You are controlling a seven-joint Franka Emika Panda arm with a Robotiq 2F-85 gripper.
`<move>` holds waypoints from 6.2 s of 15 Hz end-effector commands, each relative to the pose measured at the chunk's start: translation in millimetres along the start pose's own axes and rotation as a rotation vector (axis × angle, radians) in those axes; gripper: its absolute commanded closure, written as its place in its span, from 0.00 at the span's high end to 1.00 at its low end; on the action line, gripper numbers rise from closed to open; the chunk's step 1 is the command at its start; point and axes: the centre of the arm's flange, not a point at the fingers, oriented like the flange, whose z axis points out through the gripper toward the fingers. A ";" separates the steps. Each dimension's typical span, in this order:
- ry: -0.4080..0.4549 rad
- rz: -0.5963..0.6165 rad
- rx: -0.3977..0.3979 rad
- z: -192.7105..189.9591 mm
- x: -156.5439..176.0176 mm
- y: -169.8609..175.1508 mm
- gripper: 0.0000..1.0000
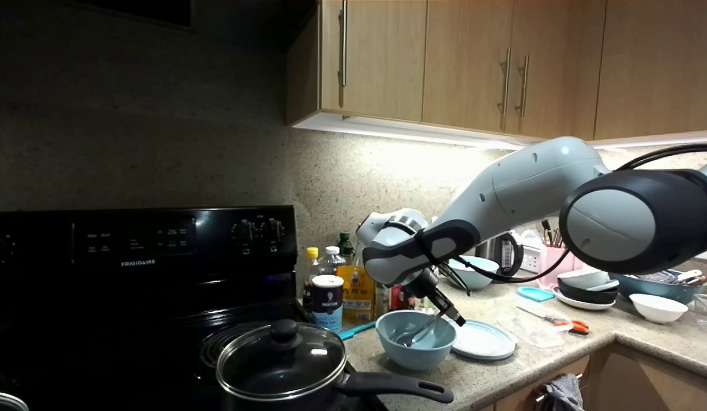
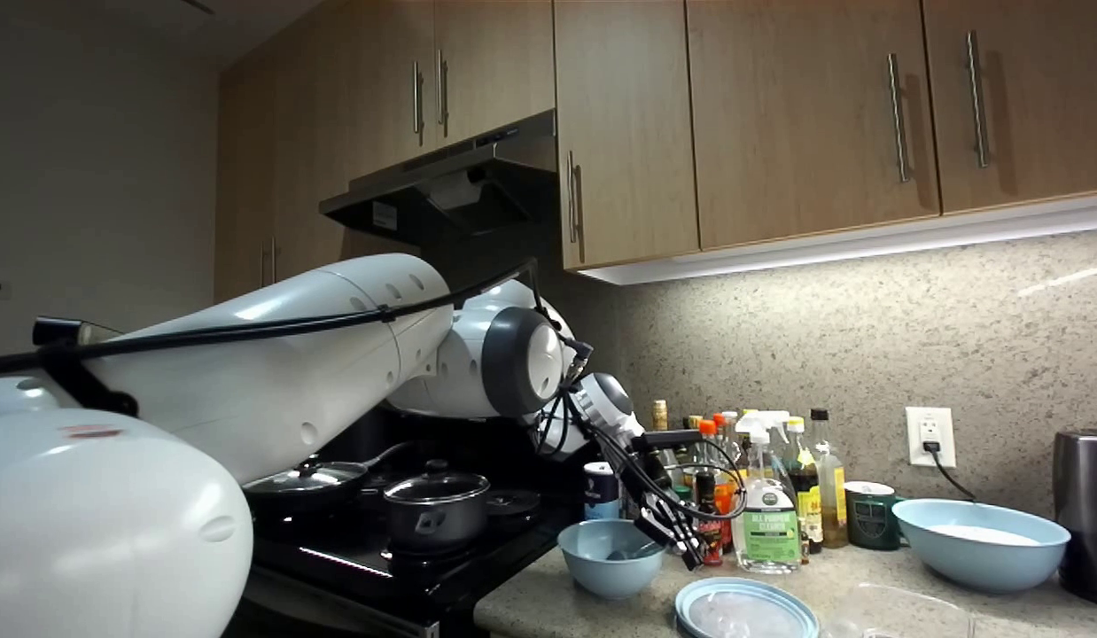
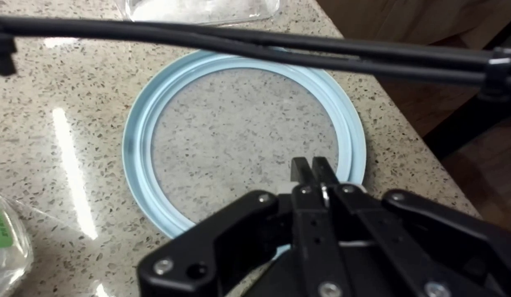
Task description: Put the spoon on the blue plate
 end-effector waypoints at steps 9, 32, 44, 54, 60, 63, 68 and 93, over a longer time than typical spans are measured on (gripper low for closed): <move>0.188 0.371 0.111 25.4 -84.5 -21.9 0.06; 0.396 0.623 0.324 6.4 -139.1 -67.5 0.81; 0.537 0.740 0.601 -17.5 -111.1 -78.9 1.00; 0.639 1.051 0.759 -47.2 -82.8 -75.4 1.00; 0.655 1.305 0.935 -50.6 -79.0 -70.7 1.00; 0.643 1.293 0.927 -50.5 -80.3 -66.0 1.00; 0.606 1.443 0.970 -43.3 -82.2 -64.9 1.00; 0.469 2.316 1.107 19.8 -113.6 -13.1 1.00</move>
